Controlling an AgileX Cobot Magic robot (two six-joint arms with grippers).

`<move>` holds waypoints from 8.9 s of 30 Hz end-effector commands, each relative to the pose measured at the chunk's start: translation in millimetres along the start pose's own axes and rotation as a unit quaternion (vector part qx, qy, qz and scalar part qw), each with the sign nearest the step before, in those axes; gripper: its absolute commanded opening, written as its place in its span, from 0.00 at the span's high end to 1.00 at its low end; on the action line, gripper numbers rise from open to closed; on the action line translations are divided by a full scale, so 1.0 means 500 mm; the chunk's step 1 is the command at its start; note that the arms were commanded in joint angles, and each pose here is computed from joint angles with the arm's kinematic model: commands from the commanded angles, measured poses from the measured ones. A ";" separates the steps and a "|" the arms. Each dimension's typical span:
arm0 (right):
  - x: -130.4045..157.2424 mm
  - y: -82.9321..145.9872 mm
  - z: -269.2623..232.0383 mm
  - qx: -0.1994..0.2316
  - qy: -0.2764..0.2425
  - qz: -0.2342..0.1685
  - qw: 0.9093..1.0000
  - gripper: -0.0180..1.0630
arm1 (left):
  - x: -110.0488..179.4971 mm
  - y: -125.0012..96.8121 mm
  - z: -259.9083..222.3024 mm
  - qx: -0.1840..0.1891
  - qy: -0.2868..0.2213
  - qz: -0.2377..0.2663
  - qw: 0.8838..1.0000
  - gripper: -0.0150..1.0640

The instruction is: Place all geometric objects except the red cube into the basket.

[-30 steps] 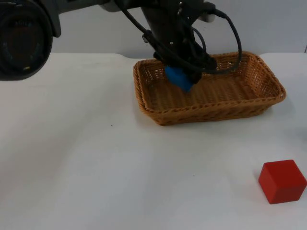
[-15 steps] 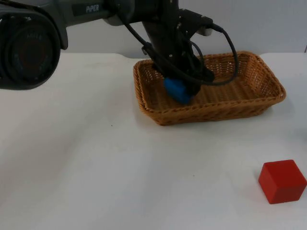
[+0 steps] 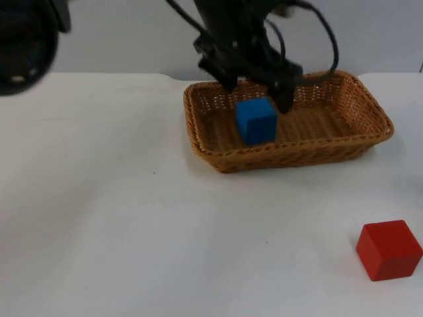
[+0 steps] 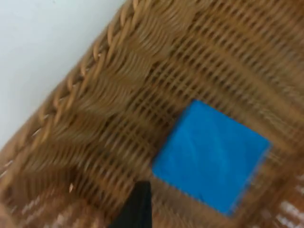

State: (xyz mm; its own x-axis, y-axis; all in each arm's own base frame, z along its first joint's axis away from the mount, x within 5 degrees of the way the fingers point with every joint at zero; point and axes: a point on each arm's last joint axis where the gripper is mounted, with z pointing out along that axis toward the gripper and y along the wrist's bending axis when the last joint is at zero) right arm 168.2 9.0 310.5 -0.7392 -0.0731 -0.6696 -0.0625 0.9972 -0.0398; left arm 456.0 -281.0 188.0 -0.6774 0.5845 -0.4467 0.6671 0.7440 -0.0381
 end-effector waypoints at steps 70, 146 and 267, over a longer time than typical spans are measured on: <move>-0.002 0.001 -0.004 -0.009 -0.003 0.011 1.000 0.01 | 0.603 0.065 -0.405 -0.082 0.010 -0.295 0.952 0.10; -0.057 0.007 0.589 -0.002 0.227 -0.070 0.971 0.91 | 0.623 0.052 -0.405 -0.090 0.007 -0.322 0.942 0.01; -0.149 0.090 -0.125 -0.125 -0.179 -0.078 0.973 0.26 | 0.626 -0.062 -0.633 -0.166 -0.281 -0.202 0.923 0.01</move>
State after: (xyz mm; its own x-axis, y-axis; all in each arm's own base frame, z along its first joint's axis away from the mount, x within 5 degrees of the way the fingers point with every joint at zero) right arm 188.8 59.3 402.7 -0.4284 -0.1630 -0.8888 -0.3330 0.9428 -0.0124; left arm 135.9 -18.3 326.4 -0.5698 0.0643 -0.8193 0.1997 0.9779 -0.0621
